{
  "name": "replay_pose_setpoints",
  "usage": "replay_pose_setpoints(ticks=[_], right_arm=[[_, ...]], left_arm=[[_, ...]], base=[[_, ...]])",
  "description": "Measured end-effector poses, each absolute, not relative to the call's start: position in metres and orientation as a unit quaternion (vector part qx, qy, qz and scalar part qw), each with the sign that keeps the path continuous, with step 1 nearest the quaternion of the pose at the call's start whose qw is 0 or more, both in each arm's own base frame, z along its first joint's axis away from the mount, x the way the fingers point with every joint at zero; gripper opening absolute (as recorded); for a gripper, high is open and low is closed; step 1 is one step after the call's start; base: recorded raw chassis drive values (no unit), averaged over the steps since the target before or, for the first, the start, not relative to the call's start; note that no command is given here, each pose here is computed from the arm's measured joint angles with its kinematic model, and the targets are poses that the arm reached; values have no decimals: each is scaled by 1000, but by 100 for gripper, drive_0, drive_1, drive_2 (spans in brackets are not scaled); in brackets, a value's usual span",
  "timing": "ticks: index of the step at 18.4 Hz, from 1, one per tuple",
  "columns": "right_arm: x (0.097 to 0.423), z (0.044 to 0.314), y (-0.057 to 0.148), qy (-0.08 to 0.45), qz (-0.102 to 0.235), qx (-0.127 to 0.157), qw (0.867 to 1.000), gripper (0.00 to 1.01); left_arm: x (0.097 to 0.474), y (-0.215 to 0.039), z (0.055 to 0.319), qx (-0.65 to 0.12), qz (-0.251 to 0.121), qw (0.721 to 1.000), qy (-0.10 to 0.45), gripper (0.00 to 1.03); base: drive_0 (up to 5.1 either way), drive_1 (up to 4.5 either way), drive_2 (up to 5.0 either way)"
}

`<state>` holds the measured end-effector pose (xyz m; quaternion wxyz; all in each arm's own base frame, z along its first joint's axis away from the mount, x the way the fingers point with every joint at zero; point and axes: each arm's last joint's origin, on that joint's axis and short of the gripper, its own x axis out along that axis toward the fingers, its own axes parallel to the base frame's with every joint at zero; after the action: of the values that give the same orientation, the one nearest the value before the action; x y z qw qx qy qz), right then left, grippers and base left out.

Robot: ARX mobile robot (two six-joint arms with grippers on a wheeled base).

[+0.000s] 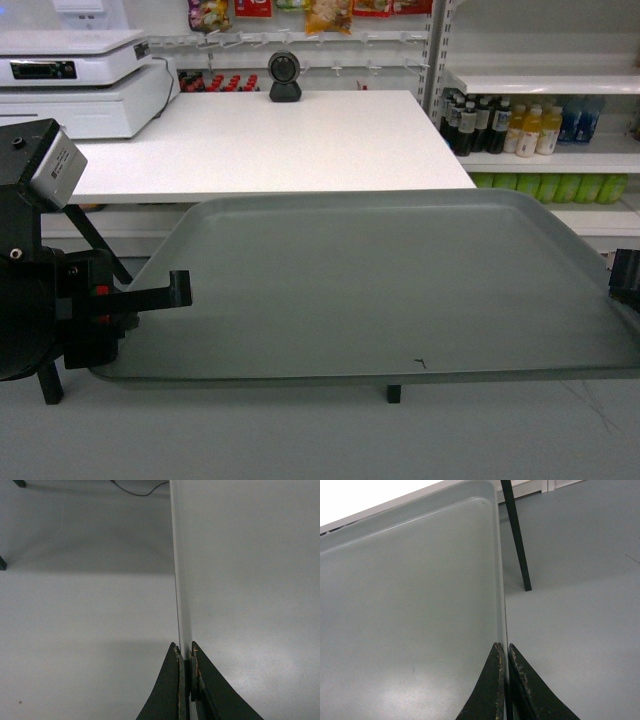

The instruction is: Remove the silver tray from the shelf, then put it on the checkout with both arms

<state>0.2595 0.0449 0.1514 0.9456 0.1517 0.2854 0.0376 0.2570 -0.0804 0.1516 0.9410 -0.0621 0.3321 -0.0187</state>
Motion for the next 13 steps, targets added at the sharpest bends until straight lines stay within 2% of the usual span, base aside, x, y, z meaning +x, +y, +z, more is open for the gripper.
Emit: replay_pose_setpoints(ticks=[6, 12, 13], right_arm=[[260, 152, 45, 284, 37, 152, 946, 3], [259, 151, 46, 287, 40, 153, 945, 3], [259, 151, 46, 286, 40, 153, 945, 3]], left_arm=[[257, -80, 152, -62, -19, 941, 332, 3], [257, -79, 152, -63, -18, 941, 332, 3], [257, -79, 152, -63, -17, 941, 332, 3]], base=[[-500, 245, 245], [0, 0, 0], [12, 445, -421]])
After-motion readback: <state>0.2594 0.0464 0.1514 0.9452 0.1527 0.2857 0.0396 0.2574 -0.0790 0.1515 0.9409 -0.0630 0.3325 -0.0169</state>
